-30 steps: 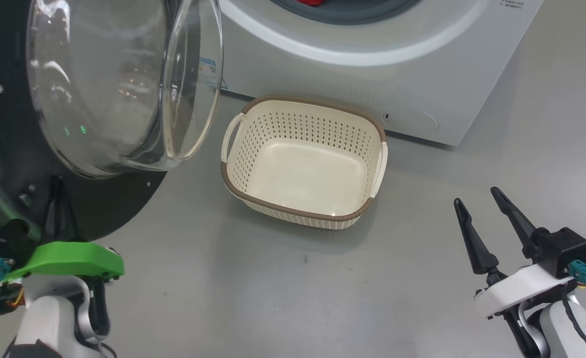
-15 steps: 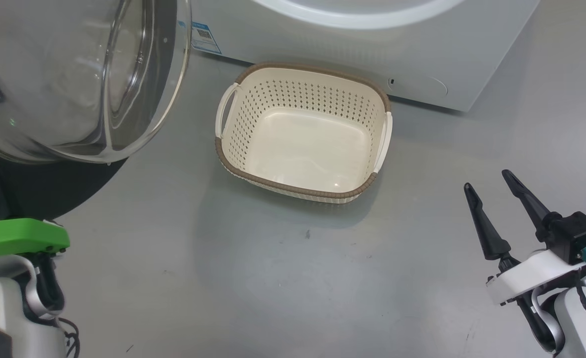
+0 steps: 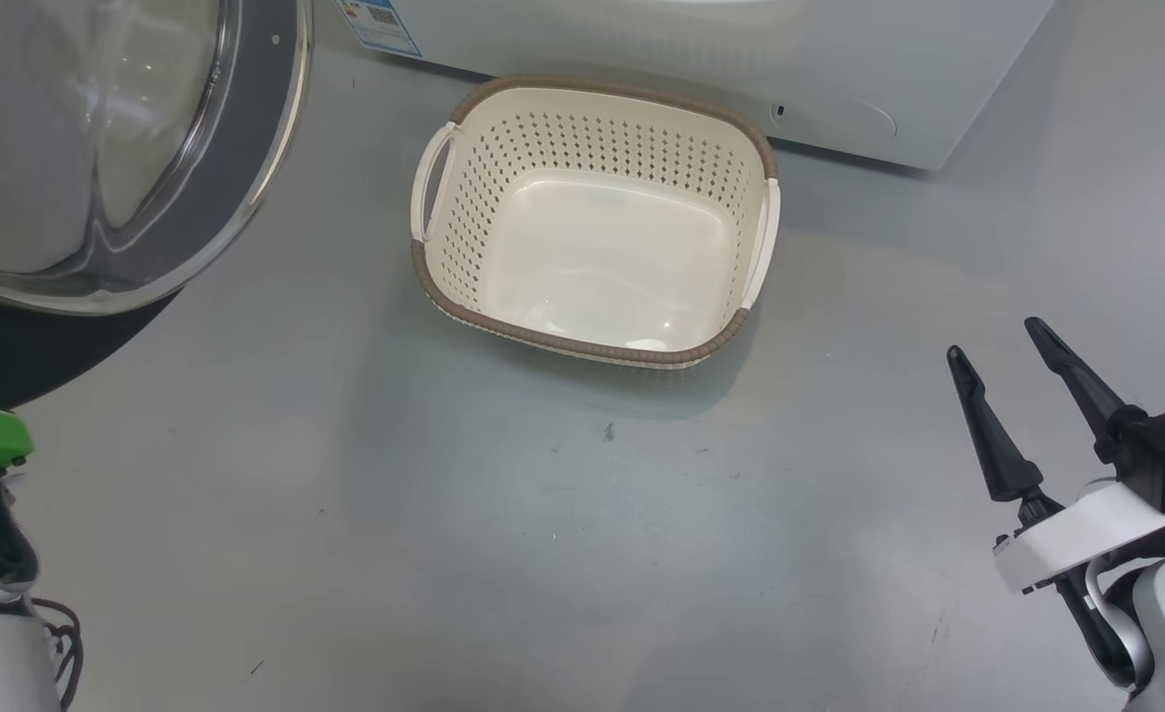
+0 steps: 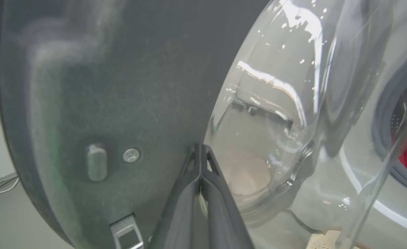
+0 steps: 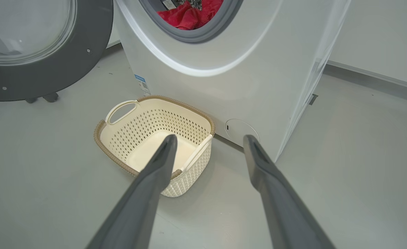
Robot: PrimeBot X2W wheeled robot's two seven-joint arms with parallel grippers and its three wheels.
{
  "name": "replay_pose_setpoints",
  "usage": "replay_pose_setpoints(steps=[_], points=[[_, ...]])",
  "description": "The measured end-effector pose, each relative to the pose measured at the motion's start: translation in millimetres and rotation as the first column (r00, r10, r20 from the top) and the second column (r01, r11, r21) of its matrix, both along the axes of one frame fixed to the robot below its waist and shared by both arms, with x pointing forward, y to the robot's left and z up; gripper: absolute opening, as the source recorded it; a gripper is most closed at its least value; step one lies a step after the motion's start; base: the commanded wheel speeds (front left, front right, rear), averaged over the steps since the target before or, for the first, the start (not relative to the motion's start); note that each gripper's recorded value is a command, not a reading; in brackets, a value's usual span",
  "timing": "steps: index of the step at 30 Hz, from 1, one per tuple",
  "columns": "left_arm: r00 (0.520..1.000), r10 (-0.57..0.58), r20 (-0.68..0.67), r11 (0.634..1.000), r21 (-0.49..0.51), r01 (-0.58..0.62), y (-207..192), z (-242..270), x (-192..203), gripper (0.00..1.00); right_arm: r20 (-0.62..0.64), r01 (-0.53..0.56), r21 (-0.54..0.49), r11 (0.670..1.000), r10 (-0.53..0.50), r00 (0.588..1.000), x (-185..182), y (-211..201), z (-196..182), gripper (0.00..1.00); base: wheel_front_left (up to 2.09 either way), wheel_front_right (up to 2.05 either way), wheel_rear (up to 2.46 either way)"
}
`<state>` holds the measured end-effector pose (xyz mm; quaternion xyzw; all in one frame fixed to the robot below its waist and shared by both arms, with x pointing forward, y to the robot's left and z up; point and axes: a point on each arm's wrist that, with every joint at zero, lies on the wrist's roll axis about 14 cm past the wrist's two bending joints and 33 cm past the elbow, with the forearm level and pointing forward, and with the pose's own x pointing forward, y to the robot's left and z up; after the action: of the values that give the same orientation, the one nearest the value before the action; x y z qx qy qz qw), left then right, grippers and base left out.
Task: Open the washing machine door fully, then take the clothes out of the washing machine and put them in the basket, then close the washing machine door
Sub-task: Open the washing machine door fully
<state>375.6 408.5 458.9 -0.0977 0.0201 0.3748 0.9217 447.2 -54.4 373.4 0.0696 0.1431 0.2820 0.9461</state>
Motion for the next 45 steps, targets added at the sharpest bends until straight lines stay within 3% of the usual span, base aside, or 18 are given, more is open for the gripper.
replay_pose_setpoints(steps=[9,29,45], points=[[0.999,0.05,-0.004,0.999,-0.012,-0.05,12,-8,1,0.0,-0.008,0.004,-0.02,1.0,-0.005,1.0,6,-9,-8,1.0,0.0,0.0,0.0],[0.999,0.032,-0.033,0.999,-0.007,-0.032,9,-13,2,0.0,0.002,0.004,-0.003,1.0,-0.004,1.0,4,-3,0,1.0,0.0,0.0,0.0],[0.994,-0.114,0.001,0.992,0.059,0.113,-20,15,12,0.0,0.068,0.053,0.083,0.995,-0.058,0.996,-6,8,42,1.0,0.0,0.0,0.0]])
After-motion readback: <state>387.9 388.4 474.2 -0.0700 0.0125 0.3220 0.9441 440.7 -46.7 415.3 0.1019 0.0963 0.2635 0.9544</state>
